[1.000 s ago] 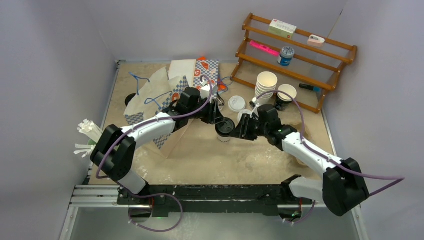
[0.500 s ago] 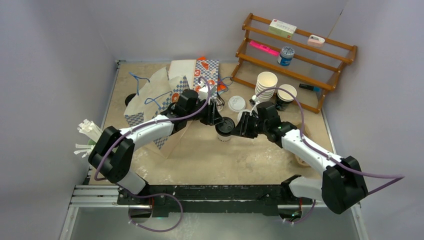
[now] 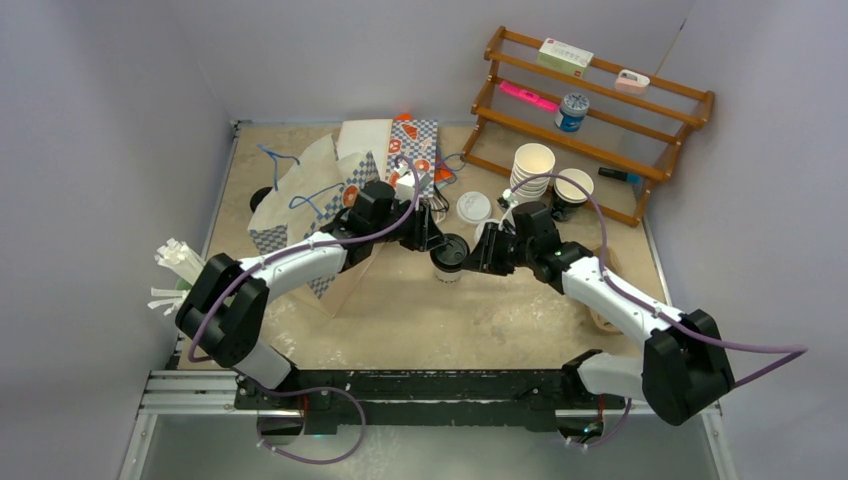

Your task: Pack the takeout coffee

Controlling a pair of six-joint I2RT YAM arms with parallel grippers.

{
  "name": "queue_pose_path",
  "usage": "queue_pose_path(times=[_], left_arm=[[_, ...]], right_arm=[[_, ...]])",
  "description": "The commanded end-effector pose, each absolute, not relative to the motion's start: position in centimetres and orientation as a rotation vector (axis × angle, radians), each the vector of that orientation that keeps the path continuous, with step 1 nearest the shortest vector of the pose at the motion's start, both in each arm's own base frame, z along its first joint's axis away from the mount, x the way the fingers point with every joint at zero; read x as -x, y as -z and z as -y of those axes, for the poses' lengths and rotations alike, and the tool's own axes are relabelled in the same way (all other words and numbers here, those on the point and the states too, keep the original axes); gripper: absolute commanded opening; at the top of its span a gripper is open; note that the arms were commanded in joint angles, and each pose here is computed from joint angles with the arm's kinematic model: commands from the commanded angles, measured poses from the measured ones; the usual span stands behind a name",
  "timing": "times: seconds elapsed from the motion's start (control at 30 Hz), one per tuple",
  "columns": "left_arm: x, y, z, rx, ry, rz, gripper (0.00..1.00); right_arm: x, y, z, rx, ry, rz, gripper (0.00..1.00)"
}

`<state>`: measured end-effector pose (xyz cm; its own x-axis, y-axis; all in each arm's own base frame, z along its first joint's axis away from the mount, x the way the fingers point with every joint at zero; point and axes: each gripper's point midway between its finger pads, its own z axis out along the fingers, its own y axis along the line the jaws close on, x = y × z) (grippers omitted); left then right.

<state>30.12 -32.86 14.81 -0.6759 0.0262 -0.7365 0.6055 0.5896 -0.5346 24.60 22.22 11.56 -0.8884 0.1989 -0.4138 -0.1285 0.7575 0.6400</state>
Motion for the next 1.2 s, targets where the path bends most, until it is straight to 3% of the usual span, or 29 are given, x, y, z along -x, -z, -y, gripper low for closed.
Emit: queue_pose_path(times=[0.0, 0.63, 1.17], left_arm=[[-29.0, -12.7, 32.4, -0.481, 1.065, -2.194, 0.33], [-27.9, -9.1, 31.7, -0.450, 1.053, -2.301, 0.40], [-26.5, -6.7, 32.0, -0.462, 1.075, -2.358, 0.41]], right_arm=[[-25.8, -11.4, -21.9, -0.051, -0.891, -2.471, 0.32], [-25.5, -9.6, -21.5, -0.060, -0.858, -2.511, 0.31], [-24.8, -7.4, -20.8, -0.082, -0.833, -2.552, 0.31]])
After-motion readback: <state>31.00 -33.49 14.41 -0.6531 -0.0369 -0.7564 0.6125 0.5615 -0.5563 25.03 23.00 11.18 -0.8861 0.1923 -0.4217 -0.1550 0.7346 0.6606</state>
